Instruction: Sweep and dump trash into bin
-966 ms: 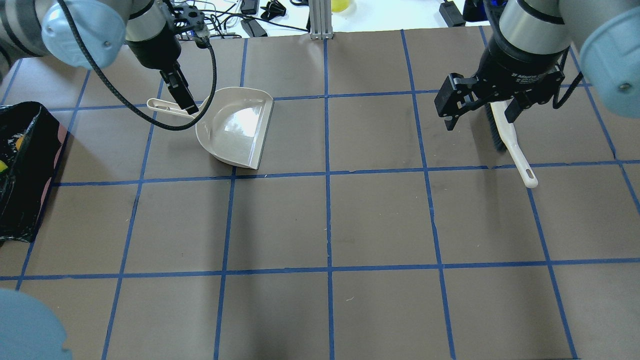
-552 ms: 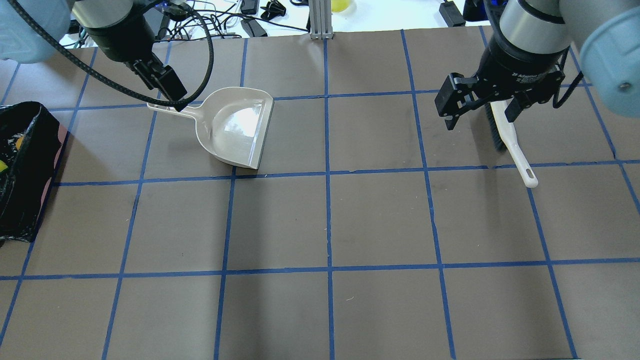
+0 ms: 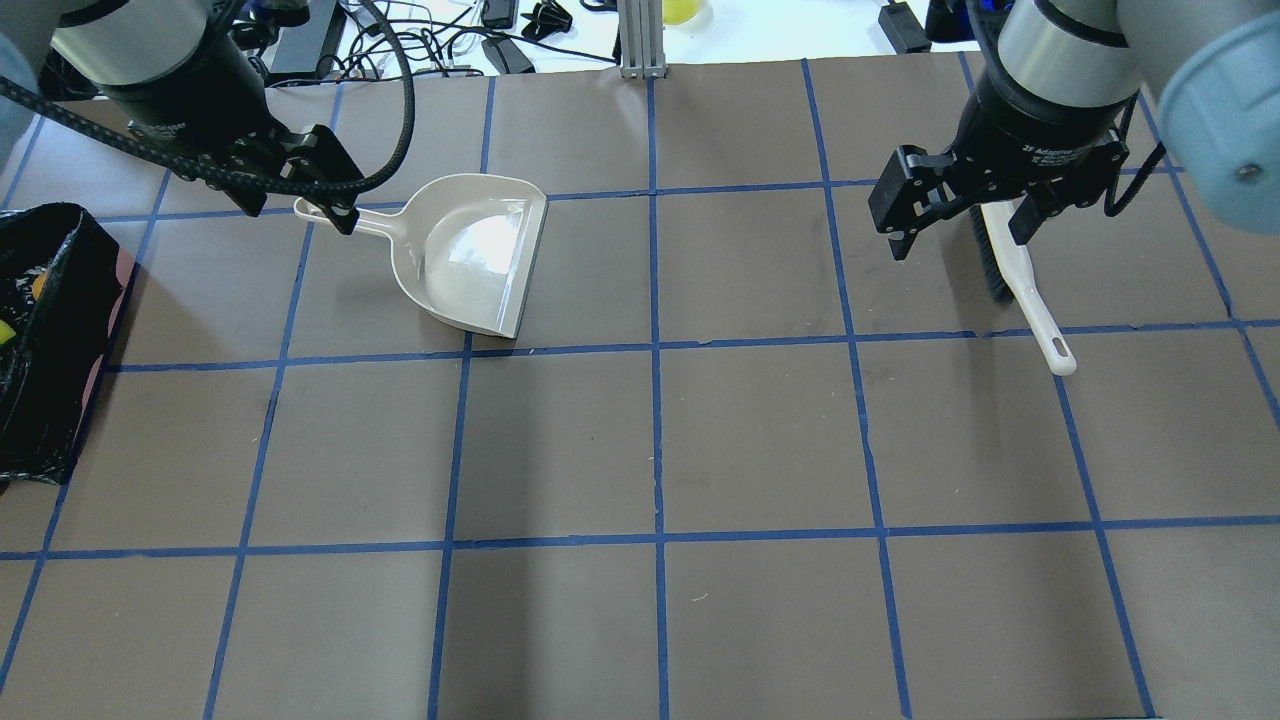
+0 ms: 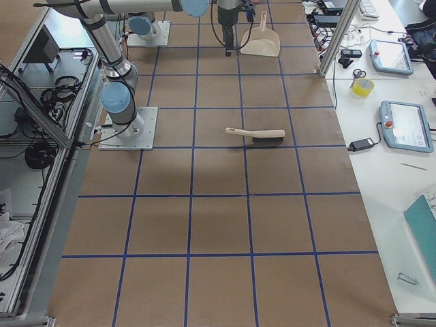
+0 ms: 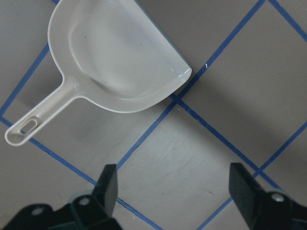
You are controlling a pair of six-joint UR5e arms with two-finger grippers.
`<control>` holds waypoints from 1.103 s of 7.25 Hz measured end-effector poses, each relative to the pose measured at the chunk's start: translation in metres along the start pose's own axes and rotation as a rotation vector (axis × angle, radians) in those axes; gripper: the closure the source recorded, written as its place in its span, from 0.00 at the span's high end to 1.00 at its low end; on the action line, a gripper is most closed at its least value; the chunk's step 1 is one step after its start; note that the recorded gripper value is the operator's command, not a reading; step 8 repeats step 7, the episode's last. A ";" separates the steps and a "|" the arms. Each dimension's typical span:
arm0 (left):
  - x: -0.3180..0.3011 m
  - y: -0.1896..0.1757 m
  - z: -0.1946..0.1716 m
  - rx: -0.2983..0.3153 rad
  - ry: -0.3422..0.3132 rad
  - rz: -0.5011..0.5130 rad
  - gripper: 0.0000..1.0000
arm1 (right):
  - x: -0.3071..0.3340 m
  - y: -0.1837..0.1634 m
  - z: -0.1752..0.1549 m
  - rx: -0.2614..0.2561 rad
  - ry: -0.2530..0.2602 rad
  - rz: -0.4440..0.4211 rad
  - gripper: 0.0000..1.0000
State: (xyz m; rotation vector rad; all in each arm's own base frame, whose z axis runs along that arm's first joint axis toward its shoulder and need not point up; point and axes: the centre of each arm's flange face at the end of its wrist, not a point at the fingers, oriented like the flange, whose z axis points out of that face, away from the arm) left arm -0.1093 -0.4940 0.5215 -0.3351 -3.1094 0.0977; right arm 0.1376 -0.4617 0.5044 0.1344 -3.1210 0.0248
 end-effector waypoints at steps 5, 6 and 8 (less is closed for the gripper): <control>0.005 0.016 -0.006 0.045 -0.006 -0.158 0.97 | 0.001 0.000 0.000 0.000 0.003 -0.002 1.00; 0.005 0.014 -0.005 0.062 -0.007 -0.188 0.97 | 0.001 0.000 0.000 0.000 0.003 -0.003 1.00; 0.005 0.013 -0.004 0.071 -0.008 -0.202 0.97 | 0.001 0.000 0.000 0.000 0.003 -0.004 1.00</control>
